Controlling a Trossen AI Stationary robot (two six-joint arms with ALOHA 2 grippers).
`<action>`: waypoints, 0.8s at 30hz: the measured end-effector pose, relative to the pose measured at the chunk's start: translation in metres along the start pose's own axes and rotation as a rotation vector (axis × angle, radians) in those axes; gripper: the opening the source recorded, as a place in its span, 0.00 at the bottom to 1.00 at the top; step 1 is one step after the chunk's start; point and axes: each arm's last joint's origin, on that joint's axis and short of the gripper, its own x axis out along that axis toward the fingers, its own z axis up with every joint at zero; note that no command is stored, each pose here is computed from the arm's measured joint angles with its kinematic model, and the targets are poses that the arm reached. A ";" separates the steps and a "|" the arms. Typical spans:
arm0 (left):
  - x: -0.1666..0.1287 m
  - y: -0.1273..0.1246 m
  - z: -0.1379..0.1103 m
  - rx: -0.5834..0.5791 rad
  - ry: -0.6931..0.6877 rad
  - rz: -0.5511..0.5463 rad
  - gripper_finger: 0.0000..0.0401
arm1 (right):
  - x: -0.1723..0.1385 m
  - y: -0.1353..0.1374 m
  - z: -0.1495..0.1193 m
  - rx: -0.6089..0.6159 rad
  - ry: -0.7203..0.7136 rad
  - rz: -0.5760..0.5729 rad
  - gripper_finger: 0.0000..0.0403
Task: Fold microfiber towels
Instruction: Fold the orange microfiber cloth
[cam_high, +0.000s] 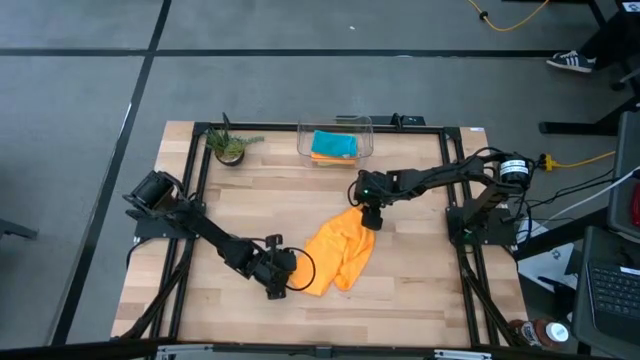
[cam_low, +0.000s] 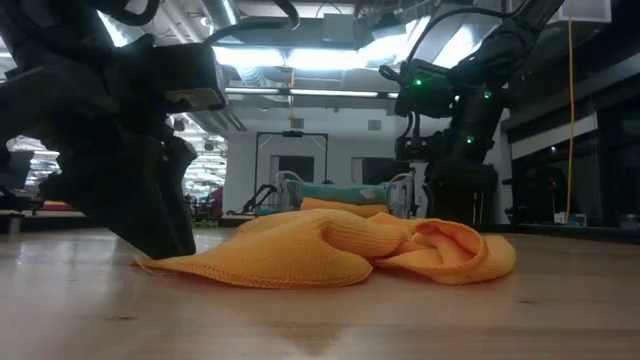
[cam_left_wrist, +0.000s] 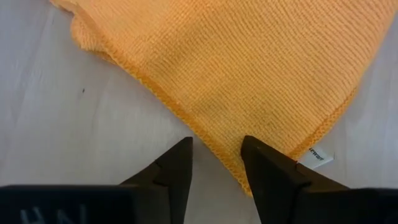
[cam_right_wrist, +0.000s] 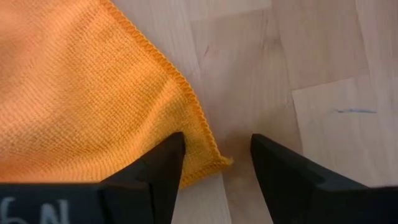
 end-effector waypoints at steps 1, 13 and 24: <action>0.000 0.000 0.000 0.000 0.000 0.001 0.35 | 0.000 0.000 0.000 0.002 -0.001 0.000 0.48; 0.003 0.008 0.004 -0.042 0.014 0.015 0.02 | 0.000 0.000 0.000 0.036 -0.004 0.002 0.45; 0.000 0.009 0.008 -0.043 0.006 0.033 0.00 | -0.001 -0.001 0.001 0.085 -0.010 -0.024 0.03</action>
